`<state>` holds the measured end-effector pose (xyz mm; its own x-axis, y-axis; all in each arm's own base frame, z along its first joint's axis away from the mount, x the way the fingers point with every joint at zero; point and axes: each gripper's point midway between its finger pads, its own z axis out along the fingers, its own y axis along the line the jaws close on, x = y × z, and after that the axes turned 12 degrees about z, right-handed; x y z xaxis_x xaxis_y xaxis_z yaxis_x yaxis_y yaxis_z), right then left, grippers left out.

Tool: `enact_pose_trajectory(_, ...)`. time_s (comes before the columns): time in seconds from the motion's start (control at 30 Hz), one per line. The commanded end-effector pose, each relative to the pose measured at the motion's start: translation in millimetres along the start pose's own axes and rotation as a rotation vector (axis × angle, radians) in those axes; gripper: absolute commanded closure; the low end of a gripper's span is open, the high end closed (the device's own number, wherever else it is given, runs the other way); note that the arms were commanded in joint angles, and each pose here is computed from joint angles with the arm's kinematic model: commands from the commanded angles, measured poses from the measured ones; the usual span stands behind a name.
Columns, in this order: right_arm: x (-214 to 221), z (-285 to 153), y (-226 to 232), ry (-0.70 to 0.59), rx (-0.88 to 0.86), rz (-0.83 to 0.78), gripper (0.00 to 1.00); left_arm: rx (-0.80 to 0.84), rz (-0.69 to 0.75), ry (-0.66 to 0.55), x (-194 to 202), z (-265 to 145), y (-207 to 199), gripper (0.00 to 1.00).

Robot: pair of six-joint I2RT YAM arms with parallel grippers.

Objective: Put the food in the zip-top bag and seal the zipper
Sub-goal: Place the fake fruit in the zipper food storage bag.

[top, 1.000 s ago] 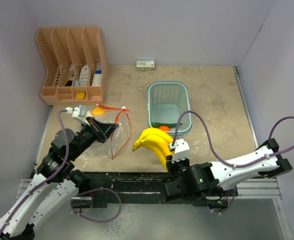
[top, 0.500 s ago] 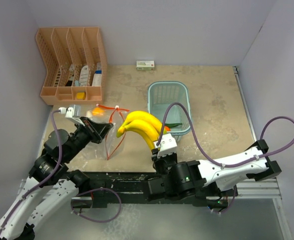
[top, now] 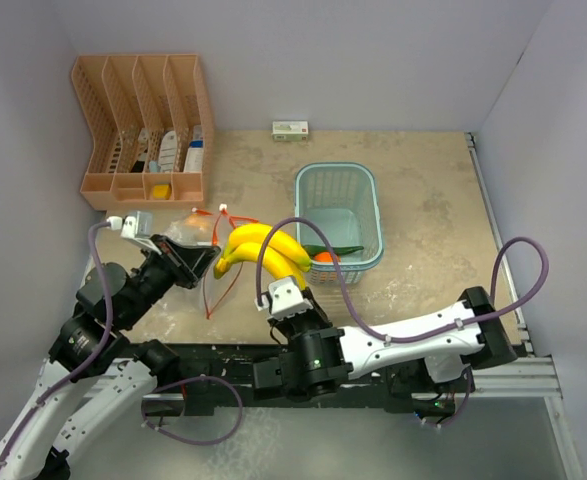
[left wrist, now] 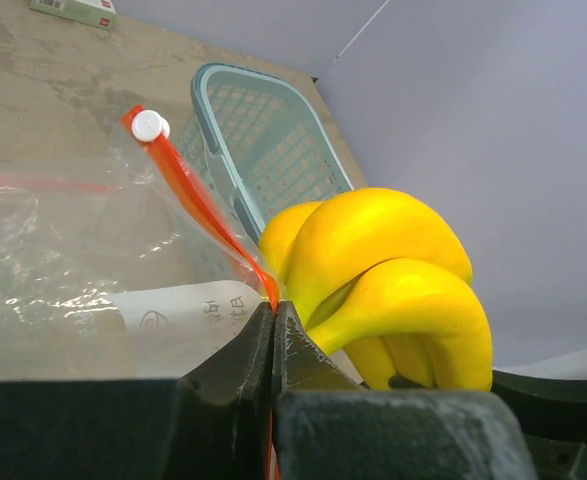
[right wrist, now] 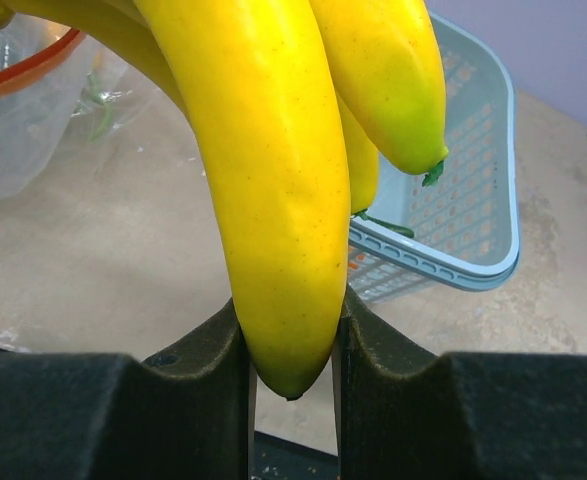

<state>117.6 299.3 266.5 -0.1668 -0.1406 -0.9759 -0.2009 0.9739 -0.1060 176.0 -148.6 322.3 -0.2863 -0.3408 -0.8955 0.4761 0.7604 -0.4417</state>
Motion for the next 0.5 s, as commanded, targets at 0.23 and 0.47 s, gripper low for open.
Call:
enact_pose_trajectory(0.23,-8,8,6,-0.12,0.053,-0.217,1.0,0.087,0.05,-0.094,-53,-2,-32,1.0)
enact_pose_trajectory(0.47,-20,2,17,-0.185,0.042,-0.221,1.0,0.113,0.045,-0.077,-44,18,-34,1.0)
